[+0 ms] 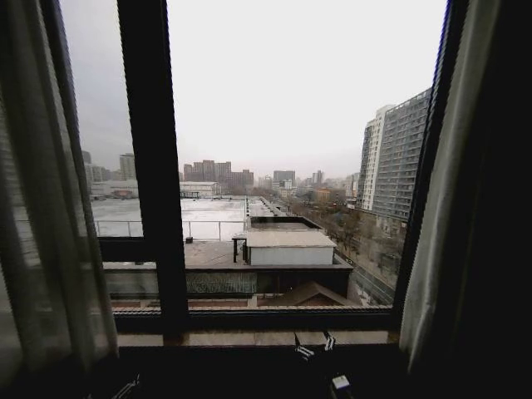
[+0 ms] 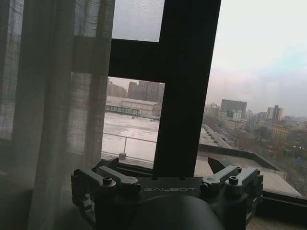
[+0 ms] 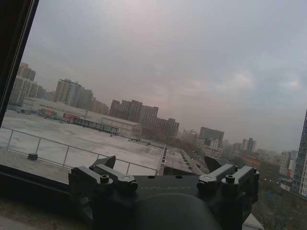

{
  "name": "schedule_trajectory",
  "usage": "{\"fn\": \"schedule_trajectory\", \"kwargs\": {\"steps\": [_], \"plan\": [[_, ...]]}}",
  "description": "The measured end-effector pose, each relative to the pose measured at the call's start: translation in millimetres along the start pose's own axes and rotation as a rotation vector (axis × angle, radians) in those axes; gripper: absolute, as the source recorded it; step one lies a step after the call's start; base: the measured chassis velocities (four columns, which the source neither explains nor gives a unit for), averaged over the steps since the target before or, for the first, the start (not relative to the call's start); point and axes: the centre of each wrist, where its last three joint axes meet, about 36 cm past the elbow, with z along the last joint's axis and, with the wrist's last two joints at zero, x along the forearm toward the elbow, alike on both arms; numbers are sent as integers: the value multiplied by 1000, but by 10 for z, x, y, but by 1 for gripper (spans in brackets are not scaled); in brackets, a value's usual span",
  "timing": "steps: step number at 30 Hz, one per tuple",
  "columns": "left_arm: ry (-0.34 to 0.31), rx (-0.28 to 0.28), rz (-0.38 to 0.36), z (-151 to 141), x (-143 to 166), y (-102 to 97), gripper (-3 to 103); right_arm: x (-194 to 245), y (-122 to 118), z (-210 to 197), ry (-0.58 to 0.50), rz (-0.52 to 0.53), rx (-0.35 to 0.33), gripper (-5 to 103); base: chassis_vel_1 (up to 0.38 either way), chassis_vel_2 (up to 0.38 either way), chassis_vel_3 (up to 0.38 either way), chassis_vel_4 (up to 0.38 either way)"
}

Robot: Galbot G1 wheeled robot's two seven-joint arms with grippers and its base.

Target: Open the curtains by pulling them apart, changing their state from closed to fully open.

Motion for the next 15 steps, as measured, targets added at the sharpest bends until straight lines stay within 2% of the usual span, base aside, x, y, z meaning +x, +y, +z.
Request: {"fn": "schedule_trajectory", "kwargs": {"steps": [15], "plan": [[-1,0,2,0,16,-22,100,39,0,32,9,2,-3,100,185,185,-183,-197]]}}
